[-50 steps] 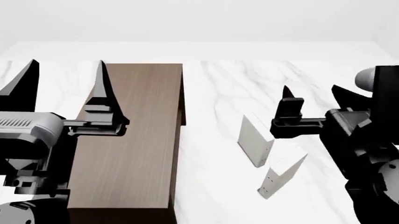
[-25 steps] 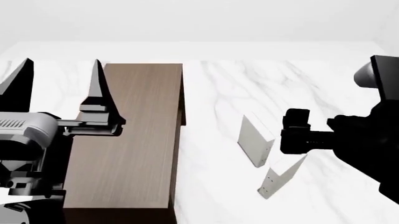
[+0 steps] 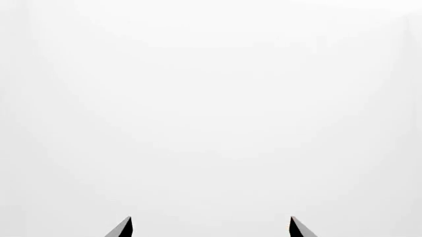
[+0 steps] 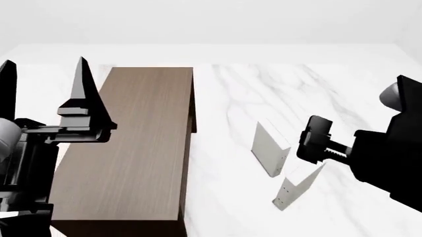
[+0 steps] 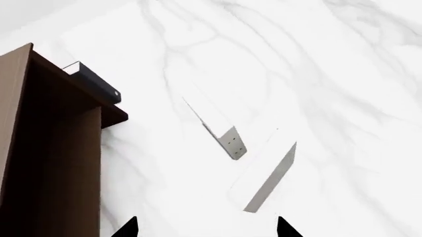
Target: Pick up the book on the right and place it under the cabinet shelf.
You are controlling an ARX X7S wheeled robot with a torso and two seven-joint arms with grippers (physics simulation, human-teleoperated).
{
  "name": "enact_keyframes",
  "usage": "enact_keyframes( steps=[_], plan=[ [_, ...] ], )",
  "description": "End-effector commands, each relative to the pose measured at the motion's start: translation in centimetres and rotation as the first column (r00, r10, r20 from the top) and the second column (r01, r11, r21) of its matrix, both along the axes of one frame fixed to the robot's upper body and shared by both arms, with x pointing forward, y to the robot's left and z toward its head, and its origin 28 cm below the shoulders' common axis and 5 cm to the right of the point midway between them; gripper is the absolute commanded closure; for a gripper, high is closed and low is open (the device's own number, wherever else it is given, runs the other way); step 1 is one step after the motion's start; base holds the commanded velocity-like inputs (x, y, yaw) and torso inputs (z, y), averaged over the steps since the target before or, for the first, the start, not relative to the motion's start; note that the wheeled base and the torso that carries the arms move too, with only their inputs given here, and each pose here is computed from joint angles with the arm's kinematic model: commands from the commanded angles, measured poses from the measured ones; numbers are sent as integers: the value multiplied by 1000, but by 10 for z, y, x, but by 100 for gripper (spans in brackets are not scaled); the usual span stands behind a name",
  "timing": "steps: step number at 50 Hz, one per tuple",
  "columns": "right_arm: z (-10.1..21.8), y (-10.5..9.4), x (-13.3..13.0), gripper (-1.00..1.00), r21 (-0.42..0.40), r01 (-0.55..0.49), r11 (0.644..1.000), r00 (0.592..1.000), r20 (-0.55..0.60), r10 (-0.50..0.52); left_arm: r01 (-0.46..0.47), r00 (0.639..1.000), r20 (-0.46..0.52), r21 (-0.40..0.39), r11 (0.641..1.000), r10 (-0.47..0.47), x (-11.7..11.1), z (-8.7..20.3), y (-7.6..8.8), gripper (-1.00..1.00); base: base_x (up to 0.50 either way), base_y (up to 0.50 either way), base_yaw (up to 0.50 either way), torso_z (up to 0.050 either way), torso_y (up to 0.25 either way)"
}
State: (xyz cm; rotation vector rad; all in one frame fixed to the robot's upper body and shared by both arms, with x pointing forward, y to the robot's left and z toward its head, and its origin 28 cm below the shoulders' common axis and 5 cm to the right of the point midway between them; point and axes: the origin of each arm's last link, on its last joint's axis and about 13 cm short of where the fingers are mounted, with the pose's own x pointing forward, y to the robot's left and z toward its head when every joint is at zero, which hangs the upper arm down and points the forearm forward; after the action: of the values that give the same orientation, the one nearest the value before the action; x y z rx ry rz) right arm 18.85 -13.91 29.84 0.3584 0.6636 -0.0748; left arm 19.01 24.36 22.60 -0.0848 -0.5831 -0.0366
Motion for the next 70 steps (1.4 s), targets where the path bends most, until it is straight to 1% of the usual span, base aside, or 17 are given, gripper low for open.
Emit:
enact_keyframes(
  steps=[1, 5, 10, 15, 23, 30, 36, 42, 62, 70],
  plan=[
    [-1, -2, 7, -100, 59, 65, 996, 998, -11, -65, 0, 1000, 8, -11, 1000, 0, -2, 2, 2, -100, 0, 0, 0, 0, 0],
    [1, -1, 16, -100, 61, 71, 996, 997, -2, -71, 0, 1000, 9, -10, 1000, 1, -2, 2, 2, -100, 0, 0, 0, 0, 0],
    [-2, -3, 29, -100, 38, 93, 995, 996, -9, -93, -1, 1000, 8, -10, 1000, 1, -2, 2, 3, -100, 0, 0, 0, 0, 0],
    [-5, -4, 40, -100, 36, 111, 993, 994, -19, -110, 0, 1000, 8, -8, 1000, 0, -2, 2, 3, -100, 0, 0, 0, 0, 0],
    [-14, -3, 49, -100, 22, 118, 993, 992, -40, -117, -1, 1000, 7, -7, 1000, 1, -2, 2, 3, -100, 0, 0, 0, 0, 0],
    [-25, -5, 55, -100, 34, 132, 991, 990, -57, -130, -8, 1000, 10, -17, 1000, 8, -3, 3, 4, -100, 0, 0, 0, 0, 0],
    [-28, -5, 62, -100, 32, 145, 989, 988, -61, -142, -8, 1000, 8, -15, 1000, 8, -3, 3, 4, -100, 0, 0, 0, 0, 0],
    [-39, -4, 71, -100, 26, 150, 988, 985, -85, -147, -9, 1000, 9, -14, 1000, 9, -3, 3, 4, -100, 0, 0, 0, 0, 0],
    [-69, -3, 82, -100, 3, 147, 989, 979, -147, -145, -14, 1000, 11, -15, 1000, 14, -3, 3, 5, -100, 0, 0, 0, 0, 0],
    [-77, -2, 85, -100, 16, 148, 989, 978, -153, -144, -15, 1000, 13, -16, 1000, 15, -4, 3, 5, -100, 0, 0, 0, 0, 0]
  ],
)
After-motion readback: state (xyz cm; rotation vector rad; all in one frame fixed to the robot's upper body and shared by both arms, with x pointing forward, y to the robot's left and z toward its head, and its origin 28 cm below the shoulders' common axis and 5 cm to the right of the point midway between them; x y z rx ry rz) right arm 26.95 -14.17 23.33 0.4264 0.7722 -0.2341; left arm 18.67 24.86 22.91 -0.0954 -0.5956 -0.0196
